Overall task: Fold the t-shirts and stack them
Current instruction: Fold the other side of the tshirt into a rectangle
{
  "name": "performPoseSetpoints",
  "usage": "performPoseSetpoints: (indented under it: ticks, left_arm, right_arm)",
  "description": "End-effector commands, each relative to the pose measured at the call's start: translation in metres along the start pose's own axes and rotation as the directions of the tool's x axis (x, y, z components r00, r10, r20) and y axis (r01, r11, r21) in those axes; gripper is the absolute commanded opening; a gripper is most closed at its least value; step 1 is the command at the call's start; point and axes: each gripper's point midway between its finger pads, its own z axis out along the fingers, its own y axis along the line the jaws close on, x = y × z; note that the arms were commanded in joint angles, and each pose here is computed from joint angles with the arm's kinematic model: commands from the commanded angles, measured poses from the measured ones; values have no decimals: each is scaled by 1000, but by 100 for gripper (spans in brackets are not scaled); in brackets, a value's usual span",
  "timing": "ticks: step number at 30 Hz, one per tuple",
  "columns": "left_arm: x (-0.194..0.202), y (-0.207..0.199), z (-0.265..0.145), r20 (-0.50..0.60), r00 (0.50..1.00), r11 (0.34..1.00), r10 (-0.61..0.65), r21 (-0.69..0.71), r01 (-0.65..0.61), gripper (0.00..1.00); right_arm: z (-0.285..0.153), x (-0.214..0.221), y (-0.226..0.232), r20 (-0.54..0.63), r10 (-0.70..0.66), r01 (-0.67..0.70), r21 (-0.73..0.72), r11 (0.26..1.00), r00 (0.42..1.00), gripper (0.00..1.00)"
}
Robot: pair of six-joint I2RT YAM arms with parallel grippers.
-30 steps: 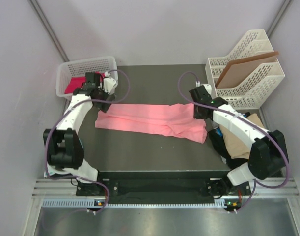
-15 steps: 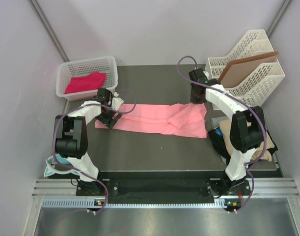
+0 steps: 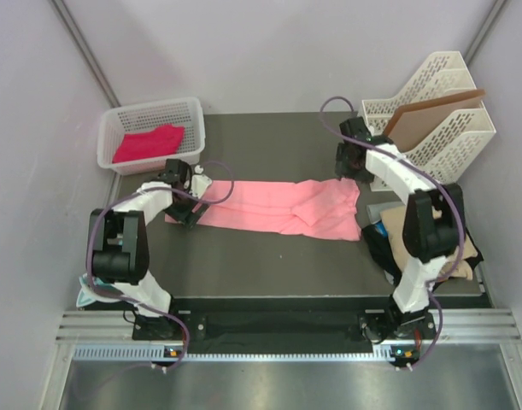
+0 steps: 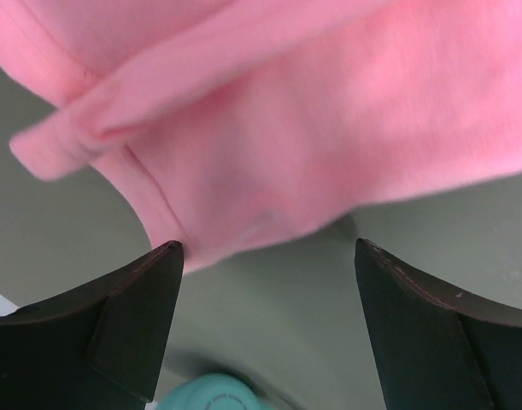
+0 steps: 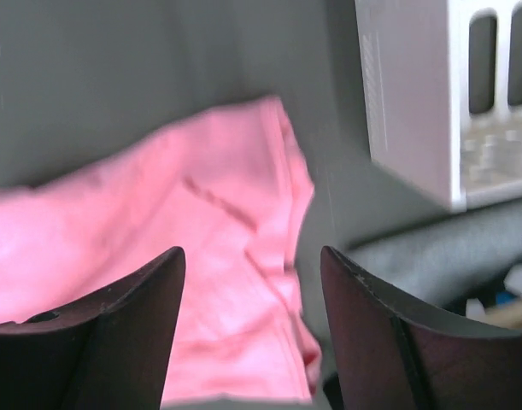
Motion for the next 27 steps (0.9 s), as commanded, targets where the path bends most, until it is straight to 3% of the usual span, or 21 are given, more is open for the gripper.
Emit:
performPoseSetpoints:
  ticks: [1, 9, 19, 27]
  left_arm:
    - [-11, -4, -32, 81, 997, 1000, -11, 29, 9, 86]
    - [-67, -5, -94, 280, 958, 993, -67, 115, 36, 87]
    - [-63, -18, -24, 195, 969, 977, -152, 175, 118, 84]
    - [-58, -19, 3, 155, 973, 974, -172, 173, 145, 83]
  right_arm:
    - [-79, 6, 31, 136, -29, 51, -164, 985, 990, 64]
    - [-104, 88, 66, 128, -149, 177, -250, 952, 981, 63]
    - [-79, 123, 89, 57, -187, 196, -283, 939, 981, 52]
    - [-66, 133, 104, 22, -194, 192, -299, 935, 981, 48]
